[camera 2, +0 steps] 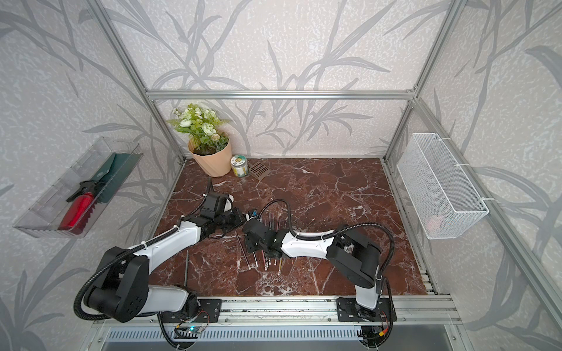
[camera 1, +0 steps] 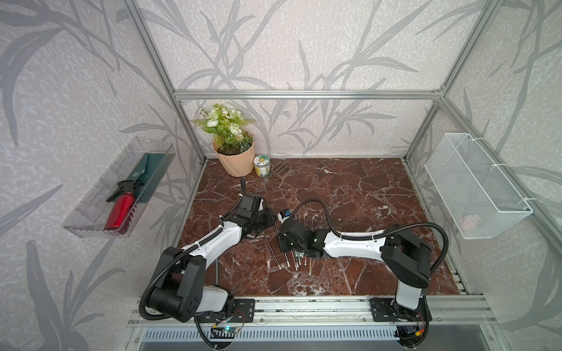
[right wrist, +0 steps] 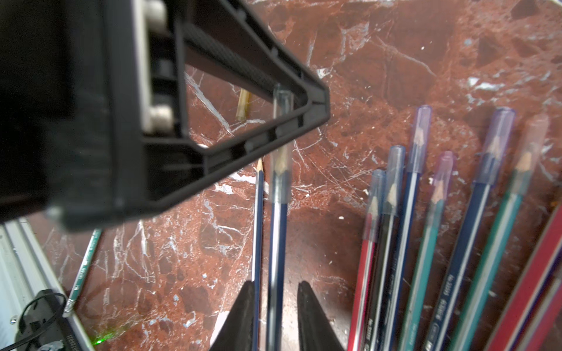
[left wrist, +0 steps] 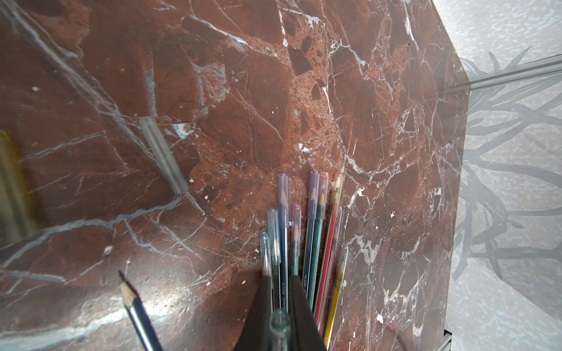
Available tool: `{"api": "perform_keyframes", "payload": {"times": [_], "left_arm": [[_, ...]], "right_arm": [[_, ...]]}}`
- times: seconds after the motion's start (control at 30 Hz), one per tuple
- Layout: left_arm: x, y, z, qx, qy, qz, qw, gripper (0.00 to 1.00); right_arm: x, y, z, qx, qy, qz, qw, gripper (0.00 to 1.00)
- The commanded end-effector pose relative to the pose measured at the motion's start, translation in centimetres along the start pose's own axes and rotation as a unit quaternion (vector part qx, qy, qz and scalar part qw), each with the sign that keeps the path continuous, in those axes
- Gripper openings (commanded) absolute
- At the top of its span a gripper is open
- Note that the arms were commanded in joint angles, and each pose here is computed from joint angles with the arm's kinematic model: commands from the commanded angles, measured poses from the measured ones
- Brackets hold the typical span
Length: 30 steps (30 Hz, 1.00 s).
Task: Remove the protective cover of the pencils
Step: Pick up the pencil from the center of the board, then remove the protective sleeve from the pencil, then place the protective sleeve at the center of the board, then place the pencil at the center of the board.
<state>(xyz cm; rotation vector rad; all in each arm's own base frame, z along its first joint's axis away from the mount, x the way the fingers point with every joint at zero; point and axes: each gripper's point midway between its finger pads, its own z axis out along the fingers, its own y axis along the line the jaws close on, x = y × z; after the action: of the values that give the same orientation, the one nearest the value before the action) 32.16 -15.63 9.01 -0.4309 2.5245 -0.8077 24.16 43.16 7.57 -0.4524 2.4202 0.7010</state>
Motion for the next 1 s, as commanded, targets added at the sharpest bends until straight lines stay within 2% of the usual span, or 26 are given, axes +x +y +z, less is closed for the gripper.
{"api": "perform_keyframes", "payload": {"times": [0.0, 0.1, 0.27, 0.67, 0.83, 0.97], "left_arm": [[-0.8, -0.7, -0.7, -0.001, -0.015, 0.010, 1.000, 0.03], [-0.8, -0.6, -0.9, -0.003, -0.018, 0.011, 1.000, 0.03], [-1.1, -0.4, -1.1, -0.014, -0.023, 0.016, 0.999, 0.03], [-2.1, 0.4, -1.7, -0.047, -0.045, 0.026, 0.998, 0.02], [-3.5, 0.6, -1.3, -0.064, -0.064, 0.005, 0.996, 0.02], [-5.0, 0.0, -0.9, -0.071, -0.050, -0.023, 0.996, 0.00]], "right_arm": [[-0.6, 0.8, 0.2, -0.009, -0.004, -0.003, 1.000, 0.22], [-0.7, 0.9, -0.1, -0.013, -0.005, -0.007, 1.000, 0.09], [-0.3, 1.4, -0.7, -0.024, -0.004, -0.017, 1.000, 0.00], [2.2, 1.6, -2.1, -0.028, 0.000, -0.034, 0.999, 0.00], [2.7, 1.2, -3.0, -0.029, -0.001, -0.032, 0.999, 0.00], [3.0, 0.8, -3.6, -0.031, -0.002, -0.028, 0.999, 0.00]]}}
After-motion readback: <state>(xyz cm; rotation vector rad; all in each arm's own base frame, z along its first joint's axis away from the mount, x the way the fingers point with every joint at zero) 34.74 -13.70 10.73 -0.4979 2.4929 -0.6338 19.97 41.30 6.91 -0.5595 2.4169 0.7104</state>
